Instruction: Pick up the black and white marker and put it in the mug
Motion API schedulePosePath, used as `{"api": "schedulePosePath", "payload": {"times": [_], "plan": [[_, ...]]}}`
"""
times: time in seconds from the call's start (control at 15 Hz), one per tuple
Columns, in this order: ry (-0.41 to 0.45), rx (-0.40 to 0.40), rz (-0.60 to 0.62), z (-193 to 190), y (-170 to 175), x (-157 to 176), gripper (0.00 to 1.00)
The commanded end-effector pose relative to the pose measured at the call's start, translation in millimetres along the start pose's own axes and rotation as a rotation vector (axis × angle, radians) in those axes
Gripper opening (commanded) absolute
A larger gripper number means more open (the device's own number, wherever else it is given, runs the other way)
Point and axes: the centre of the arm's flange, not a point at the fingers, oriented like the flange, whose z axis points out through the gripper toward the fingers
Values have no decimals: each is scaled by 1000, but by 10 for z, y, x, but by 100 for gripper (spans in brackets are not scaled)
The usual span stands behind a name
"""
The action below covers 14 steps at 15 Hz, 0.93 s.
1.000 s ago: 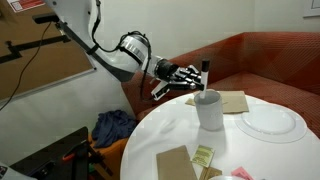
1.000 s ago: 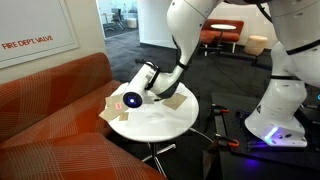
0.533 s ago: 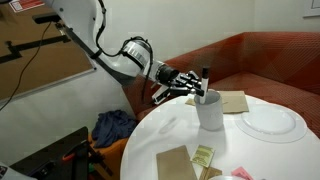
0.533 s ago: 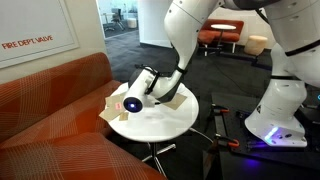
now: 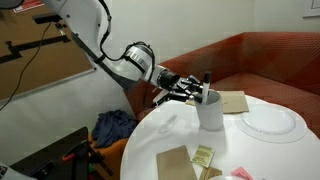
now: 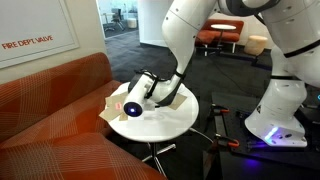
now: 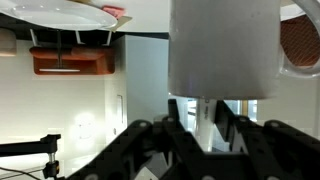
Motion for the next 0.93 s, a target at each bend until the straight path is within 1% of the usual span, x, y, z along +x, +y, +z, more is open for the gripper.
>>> {"api": "schedulePosePath", "payload": {"times": [0.0,0.2,0.27,0.73,0.87], "plan": [[23,-10,8,15,39,-82,75],[25,-12,6,23,35,-102,97],[26,-13,7,26,33,-104,100],[31,-16,15,35,12,-88,100],[17,-4,14,36,4,-96,100]]}}
